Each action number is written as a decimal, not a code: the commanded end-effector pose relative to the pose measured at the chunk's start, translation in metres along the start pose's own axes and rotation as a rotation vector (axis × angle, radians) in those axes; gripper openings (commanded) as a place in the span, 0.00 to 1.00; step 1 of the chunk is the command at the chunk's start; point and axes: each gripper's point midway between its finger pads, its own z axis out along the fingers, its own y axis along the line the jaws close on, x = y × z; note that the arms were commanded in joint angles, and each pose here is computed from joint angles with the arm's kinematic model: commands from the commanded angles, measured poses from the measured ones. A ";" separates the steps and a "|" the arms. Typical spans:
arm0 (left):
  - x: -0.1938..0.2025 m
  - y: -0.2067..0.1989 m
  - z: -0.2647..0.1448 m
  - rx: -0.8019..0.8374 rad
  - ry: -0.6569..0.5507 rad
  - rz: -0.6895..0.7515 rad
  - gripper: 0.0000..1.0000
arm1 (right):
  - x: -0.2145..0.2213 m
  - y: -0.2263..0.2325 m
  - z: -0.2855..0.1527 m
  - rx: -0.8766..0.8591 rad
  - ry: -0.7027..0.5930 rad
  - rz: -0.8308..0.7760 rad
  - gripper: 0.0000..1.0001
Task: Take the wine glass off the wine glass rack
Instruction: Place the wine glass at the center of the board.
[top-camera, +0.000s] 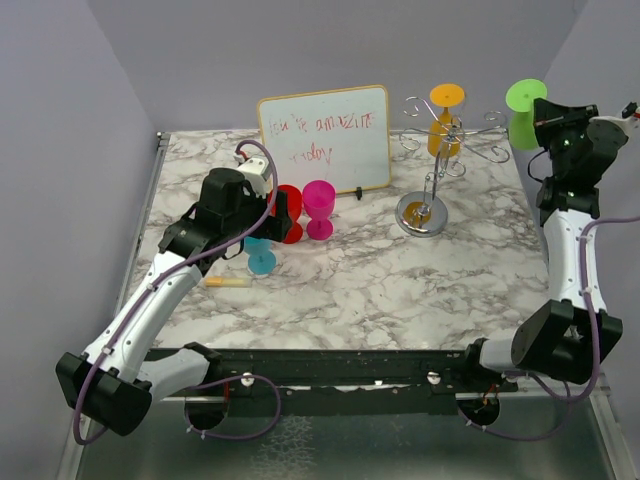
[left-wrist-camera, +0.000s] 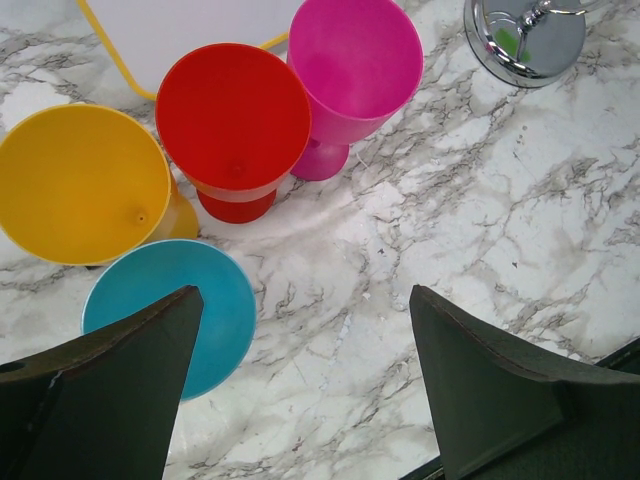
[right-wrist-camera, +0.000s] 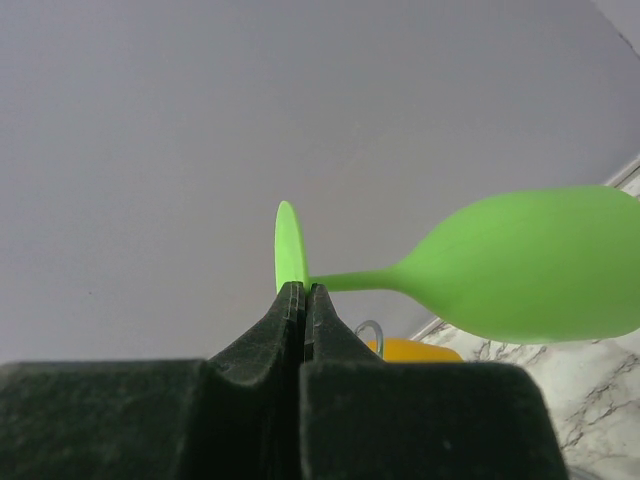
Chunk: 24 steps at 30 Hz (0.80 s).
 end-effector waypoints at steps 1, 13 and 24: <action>-0.015 -0.008 -0.009 0.025 -0.047 -0.003 0.86 | -0.012 -0.004 -0.015 0.053 -0.054 -0.047 0.01; -0.019 -0.013 -0.015 0.048 -0.065 0.011 0.88 | -0.007 -0.001 -0.076 0.089 -0.028 -0.138 0.01; -0.030 -0.013 -0.017 0.043 -0.088 0.015 0.91 | 0.027 -0.002 -0.148 0.109 0.108 -0.153 0.01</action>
